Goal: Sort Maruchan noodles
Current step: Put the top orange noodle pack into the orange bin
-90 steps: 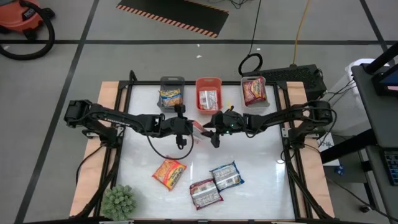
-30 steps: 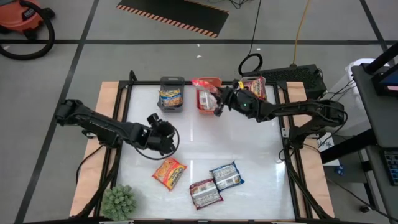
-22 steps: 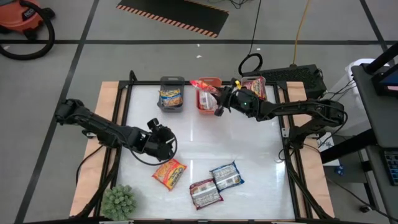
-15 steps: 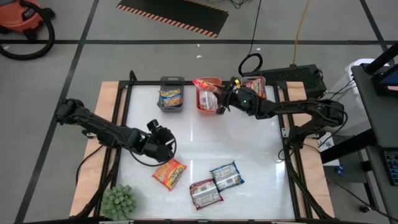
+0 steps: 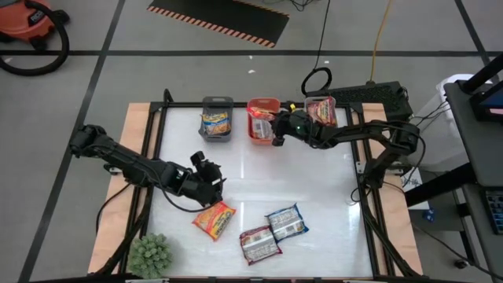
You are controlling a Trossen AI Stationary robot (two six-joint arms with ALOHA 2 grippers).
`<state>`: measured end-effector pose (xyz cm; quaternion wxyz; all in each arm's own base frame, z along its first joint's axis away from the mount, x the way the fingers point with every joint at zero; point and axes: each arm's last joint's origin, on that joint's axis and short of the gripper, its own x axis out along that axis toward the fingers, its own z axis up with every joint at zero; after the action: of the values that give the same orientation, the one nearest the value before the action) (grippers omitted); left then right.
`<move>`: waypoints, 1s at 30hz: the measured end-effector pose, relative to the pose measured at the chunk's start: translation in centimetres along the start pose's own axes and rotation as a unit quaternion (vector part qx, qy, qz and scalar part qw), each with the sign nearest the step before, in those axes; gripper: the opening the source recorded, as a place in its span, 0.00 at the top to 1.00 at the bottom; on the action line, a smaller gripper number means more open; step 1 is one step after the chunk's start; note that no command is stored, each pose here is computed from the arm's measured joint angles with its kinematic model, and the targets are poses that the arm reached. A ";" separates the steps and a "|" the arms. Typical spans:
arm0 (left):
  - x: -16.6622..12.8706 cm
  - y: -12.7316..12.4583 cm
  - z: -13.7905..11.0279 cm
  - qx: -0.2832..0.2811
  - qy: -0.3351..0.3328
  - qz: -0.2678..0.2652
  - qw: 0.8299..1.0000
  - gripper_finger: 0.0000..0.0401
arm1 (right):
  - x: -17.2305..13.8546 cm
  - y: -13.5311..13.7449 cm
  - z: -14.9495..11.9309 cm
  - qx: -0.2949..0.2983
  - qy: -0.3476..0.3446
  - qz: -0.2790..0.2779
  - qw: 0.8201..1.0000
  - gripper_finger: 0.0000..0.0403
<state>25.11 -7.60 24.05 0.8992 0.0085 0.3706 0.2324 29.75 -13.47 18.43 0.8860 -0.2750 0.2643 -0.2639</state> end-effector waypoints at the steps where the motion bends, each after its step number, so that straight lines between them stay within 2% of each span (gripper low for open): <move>1: 0.0 0.0 0.0 0.003 0.000 0.000 1.000 0.42 | 0.2 0.1 -0.1 -0.002 0.000 0.000 1.000 0.75; 11: 0.0 0.1 0.0 0.024 0.001 0.001 1.000 0.42 | 1.1 0.9 -1.0 -0.013 0.015 0.009 1.000 0.71; 17: 0.0 0.1 0.0 0.032 0.001 0.002 0.999 0.42 | 0.9 1.1 -1.0 0.022 0.021 0.017 0.999 0.66; 30: 0.0 0.2 -0.2 0.046 0.009 0.005 0.999 0.42 | 0.7 1.8 -1.0 0.026 0.033 0.034 0.999 0.60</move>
<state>24.96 -7.48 23.93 0.8934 0.0502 0.3887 0.2198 30.20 -12.98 16.41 0.8921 -0.2339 0.2953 -0.2496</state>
